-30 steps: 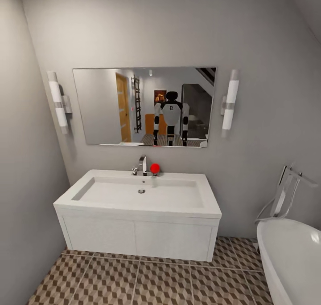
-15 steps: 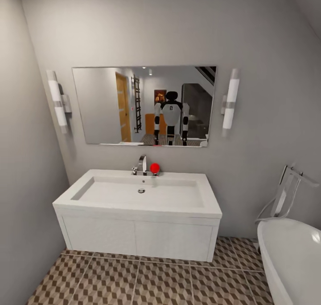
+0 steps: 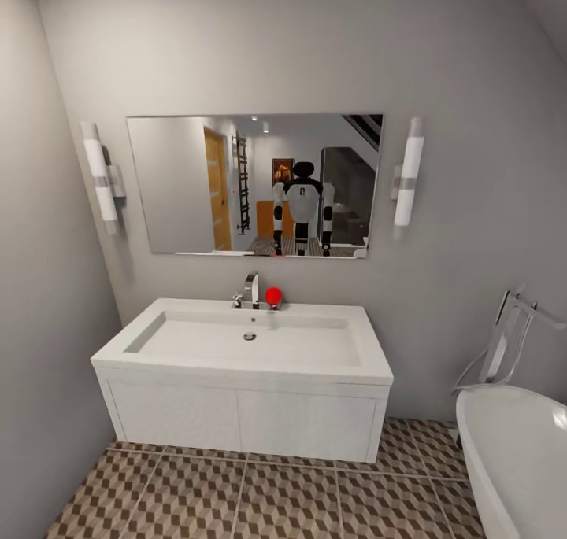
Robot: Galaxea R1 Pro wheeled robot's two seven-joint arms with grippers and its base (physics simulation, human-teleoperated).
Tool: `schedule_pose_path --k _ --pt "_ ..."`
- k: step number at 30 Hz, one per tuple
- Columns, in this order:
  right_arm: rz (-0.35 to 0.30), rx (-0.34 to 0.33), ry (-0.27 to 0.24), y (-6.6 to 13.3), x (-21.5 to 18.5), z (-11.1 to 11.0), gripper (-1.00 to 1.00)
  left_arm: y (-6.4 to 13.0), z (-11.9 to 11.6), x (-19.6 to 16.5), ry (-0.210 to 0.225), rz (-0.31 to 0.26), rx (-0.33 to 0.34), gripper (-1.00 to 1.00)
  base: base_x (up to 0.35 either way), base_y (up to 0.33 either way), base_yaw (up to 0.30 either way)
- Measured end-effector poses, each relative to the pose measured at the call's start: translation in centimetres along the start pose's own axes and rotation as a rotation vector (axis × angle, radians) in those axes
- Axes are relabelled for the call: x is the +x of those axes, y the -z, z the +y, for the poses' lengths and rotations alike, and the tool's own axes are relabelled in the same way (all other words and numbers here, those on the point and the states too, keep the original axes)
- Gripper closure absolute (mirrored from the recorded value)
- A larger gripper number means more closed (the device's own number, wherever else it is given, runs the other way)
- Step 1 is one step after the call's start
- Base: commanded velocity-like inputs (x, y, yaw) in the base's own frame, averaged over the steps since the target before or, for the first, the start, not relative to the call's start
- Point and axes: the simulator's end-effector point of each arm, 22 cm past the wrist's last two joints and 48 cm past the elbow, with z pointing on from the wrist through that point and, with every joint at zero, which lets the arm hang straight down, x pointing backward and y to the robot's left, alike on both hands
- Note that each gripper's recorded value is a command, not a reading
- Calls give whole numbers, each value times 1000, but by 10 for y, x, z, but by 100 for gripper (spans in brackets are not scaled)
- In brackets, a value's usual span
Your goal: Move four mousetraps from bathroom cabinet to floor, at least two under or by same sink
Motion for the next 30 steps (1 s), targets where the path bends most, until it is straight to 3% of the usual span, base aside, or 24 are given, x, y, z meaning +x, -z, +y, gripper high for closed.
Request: schedule_pose_path --k 30 --pt "-26 2 -10 -30 -9 -1 100 -30 2 -4 0 -1 -2 100 0 0 0"
